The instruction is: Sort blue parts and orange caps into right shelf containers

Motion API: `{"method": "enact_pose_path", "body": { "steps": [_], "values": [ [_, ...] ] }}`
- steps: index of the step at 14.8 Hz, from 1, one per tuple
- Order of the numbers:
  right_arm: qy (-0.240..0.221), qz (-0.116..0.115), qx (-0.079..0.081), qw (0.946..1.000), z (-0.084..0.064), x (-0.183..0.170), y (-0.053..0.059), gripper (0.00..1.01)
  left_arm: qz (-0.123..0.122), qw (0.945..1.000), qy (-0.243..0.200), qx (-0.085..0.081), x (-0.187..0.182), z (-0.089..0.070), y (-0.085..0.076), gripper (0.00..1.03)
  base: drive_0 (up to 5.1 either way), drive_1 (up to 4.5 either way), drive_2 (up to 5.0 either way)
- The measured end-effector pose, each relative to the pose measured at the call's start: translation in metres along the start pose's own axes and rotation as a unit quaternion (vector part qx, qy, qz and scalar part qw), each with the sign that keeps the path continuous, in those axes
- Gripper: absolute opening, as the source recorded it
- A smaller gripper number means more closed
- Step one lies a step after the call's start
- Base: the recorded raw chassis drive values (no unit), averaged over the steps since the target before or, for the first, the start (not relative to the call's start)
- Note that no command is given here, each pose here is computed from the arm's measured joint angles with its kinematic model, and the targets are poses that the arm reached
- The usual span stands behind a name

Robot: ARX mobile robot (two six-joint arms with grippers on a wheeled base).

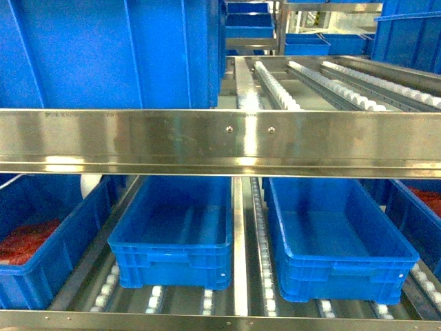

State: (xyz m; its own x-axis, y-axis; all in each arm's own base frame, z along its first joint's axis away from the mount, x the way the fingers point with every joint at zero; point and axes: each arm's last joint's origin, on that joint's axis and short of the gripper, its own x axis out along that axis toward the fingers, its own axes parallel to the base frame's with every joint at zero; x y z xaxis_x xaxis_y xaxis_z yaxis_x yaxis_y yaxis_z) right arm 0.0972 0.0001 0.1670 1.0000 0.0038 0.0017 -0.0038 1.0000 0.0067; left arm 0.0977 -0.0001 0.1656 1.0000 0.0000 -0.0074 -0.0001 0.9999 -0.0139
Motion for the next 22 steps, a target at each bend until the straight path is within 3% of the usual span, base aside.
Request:
{"method": "enact_pose_path", "body": {
  "steps": [22],
  "values": [
    [0.0,-0.002,0.0,1.0,-0.0001,0.0,-0.0001,0.44,0.0,1.0,0.0,0.002,0.0,0.0,0.0,0.43,0.0,0.0,0.0]
  ]
}}
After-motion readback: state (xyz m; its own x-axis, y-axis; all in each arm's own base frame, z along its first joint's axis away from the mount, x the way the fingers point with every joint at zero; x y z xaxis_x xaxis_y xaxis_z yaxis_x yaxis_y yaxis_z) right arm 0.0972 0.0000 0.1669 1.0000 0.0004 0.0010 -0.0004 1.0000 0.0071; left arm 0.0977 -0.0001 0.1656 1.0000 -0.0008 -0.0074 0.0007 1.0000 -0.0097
